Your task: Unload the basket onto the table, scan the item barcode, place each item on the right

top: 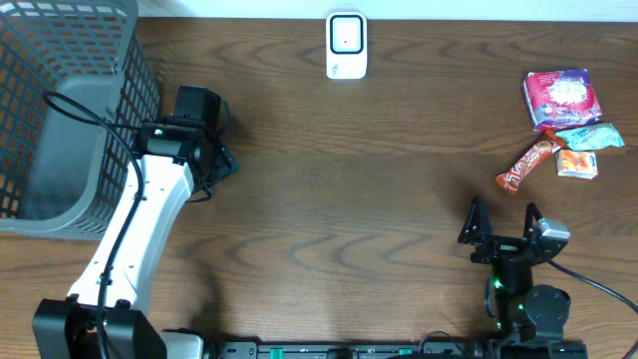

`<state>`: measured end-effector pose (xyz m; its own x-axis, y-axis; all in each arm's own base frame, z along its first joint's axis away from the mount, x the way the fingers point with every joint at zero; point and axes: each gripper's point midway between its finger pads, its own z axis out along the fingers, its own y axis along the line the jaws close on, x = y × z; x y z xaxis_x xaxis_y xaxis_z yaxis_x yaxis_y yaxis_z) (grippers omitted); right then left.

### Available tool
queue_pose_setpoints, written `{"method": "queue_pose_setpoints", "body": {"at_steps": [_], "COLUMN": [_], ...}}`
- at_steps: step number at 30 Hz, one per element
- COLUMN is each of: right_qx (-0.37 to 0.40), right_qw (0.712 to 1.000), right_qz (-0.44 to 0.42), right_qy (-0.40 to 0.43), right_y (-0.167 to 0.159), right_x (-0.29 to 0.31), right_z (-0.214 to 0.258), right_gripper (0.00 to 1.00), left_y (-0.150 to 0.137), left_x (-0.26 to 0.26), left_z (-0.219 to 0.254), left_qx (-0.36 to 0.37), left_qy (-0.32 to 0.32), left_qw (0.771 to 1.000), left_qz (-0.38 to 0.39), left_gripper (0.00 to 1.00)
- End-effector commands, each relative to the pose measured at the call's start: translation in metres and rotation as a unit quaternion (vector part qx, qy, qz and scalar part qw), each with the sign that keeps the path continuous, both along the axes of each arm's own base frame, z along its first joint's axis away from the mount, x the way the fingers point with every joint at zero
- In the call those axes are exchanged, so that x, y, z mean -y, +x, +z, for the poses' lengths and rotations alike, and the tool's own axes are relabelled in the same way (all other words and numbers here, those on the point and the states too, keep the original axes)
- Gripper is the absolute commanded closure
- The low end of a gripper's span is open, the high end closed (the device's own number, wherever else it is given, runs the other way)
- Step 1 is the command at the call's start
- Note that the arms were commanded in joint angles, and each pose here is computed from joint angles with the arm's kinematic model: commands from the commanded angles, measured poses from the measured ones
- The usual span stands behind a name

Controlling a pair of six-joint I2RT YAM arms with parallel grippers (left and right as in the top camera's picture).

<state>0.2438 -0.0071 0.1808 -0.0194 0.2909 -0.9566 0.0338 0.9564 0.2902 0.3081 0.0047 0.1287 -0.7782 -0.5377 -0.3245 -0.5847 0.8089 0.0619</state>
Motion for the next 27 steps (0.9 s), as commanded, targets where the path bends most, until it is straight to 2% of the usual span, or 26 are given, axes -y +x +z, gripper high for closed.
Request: {"method": "queue_pose_setpoints", "body": {"at_steps": [1, 9, 13, 27], "right_qx": [0.006, 0.008, -0.025, -0.024], "right_qw": [1.0, 1.0, 0.999, 0.999], "right_qz": [0.009, 0.001, 0.002, 0.0], "right_qy": [-0.009, -0.025, -0.024, -0.025], "right_y": [0.003, 0.003, 0.002, 0.002], "right_x": [-0.004, -0.001, -0.001, 0.0], "right_z": [-0.008, -0.009, -0.025, -0.024], "right_gripper": [0.01, 0.01, 0.01, 0.01], "left_y": [-0.001, -0.001, -0.001, -0.001], "left_x": [-0.001, -0.001, -0.001, -0.001], "left_z": [0.0, 0.0, 0.0, 0.0], "left_qx": [-0.002, -0.002, -0.002, -0.002], "left_qy": [0.003, 0.003, 0.003, 0.003], "left_qw": [1.0, 1.0, 1.0, 1.0], "left_qz": [0.002, 0.002, 0.002, 0.002], "left_gripper": [0.02, 0.02, 0.02, 0.02]}}
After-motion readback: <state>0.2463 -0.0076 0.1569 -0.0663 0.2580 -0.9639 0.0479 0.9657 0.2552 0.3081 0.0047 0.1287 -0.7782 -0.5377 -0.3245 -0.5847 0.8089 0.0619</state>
